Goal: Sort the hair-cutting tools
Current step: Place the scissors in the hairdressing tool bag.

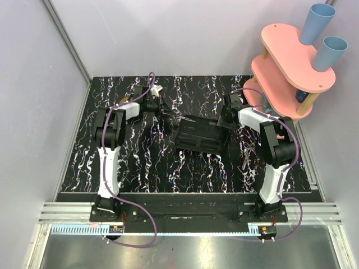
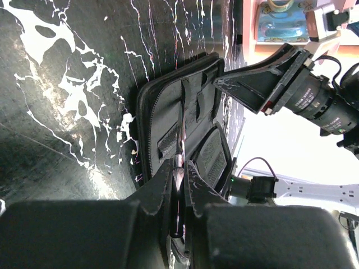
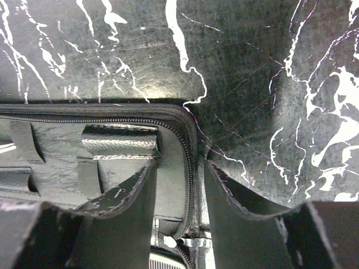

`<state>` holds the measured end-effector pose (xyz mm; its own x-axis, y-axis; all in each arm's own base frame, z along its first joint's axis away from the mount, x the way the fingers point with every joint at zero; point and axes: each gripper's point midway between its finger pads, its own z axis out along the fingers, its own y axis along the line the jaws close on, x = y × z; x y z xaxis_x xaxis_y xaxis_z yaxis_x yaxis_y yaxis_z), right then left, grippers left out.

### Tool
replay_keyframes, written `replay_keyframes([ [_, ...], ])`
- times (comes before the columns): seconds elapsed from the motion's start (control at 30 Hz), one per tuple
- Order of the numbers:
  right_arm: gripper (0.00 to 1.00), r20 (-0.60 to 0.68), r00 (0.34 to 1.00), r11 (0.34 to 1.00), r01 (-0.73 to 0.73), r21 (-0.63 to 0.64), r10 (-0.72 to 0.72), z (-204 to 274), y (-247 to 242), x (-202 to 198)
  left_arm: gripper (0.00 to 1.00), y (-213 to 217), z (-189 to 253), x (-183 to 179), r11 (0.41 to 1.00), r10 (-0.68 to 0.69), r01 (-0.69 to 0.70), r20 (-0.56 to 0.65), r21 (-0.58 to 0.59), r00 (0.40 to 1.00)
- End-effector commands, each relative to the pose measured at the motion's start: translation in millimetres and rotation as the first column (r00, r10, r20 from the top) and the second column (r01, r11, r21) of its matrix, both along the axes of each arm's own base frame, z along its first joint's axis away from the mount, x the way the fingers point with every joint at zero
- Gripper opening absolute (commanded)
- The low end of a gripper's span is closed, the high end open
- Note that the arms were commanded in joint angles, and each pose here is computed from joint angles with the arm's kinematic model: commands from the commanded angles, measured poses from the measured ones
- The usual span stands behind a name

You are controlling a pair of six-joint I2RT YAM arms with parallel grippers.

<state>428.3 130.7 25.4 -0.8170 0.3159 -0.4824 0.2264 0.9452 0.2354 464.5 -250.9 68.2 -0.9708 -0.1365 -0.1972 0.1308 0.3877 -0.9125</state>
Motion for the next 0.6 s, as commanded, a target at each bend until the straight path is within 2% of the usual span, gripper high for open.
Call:
replay_keyframes([
  [0.0,0.46,0.031,1.0,1.0,0.0,-0.016,0.0,4,-3,14,0.0,-6,7,-1,0.993,-0.065,0.063,-0.016,-0.099,0.998],
  [0.33,0.45,0.005,1.0,1.0,-0.001,0.013,0.001,-5,1,6,0.0,-38,1,2,0.981,-0.089,0.079,-0.049,-0.175,0.995],
  [0.43,0.4,0.01,1.0,1.0,-0.012,0.026,0.011,-6,4,6,0.0,-46,-3,0,0.979,-0.107,0.095,-0.061,-0.179,0.992],
  [0.57,0.26,0.021,0.998,0.998,-0.057,0.034,0.057,-8,9,10,0.0,-48,-11,-2,0.979,-0.121,0.108,-0.07,-0.171,0.99],
])
